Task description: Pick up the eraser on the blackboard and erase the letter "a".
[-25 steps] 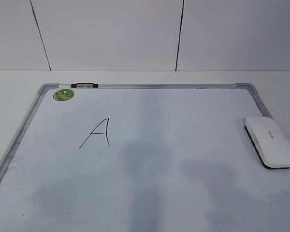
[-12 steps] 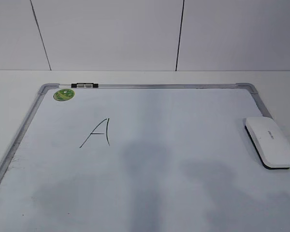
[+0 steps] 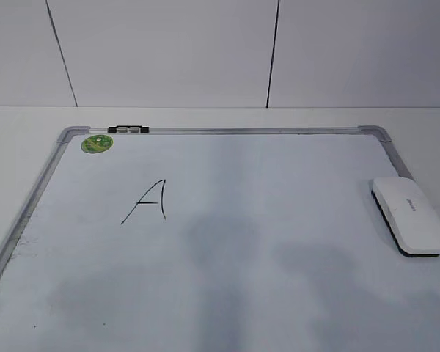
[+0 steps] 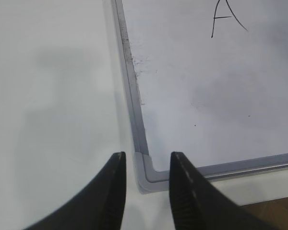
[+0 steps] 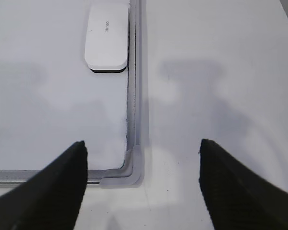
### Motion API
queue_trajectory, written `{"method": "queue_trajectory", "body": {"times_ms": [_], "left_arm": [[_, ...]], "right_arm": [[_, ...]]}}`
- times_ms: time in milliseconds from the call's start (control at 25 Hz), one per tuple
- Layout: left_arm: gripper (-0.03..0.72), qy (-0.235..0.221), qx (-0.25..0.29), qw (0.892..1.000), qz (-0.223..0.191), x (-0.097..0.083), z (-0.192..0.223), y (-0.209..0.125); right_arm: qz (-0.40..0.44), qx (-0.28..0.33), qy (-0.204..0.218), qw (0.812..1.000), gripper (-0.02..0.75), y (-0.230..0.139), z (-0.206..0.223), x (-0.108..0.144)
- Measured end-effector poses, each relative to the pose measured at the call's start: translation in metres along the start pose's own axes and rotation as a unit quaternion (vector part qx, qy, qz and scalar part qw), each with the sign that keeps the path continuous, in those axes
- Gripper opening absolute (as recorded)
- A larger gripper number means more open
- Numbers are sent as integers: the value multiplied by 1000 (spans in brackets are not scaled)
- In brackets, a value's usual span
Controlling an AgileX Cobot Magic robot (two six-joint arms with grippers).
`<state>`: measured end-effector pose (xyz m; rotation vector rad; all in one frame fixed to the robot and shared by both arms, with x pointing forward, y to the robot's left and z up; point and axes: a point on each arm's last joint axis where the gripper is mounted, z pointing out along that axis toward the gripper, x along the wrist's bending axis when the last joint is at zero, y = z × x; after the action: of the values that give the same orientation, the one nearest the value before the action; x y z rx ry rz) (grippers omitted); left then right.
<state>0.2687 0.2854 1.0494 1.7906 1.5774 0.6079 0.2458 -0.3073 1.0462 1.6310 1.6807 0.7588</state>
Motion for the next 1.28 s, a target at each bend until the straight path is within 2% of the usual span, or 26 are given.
{"method": "queue_trajectory", "body": {"times_ms": [440, 920, 1280], "left_arm": [[235, 0, -3, 1000, 1, 0, -1, -1], [235, 4, -103, 995, 18, -6, -25, -20], [235, 2, -115, 993, 20, -7, -28, -23]], "right_arm": [[0, 0, 1, 1000, 577, 0, 0, 0], [28, 1, -35, 999, 577, -1, -1, 0], [32, -57, -36, 997, 576, -11, -14, 0]]}}
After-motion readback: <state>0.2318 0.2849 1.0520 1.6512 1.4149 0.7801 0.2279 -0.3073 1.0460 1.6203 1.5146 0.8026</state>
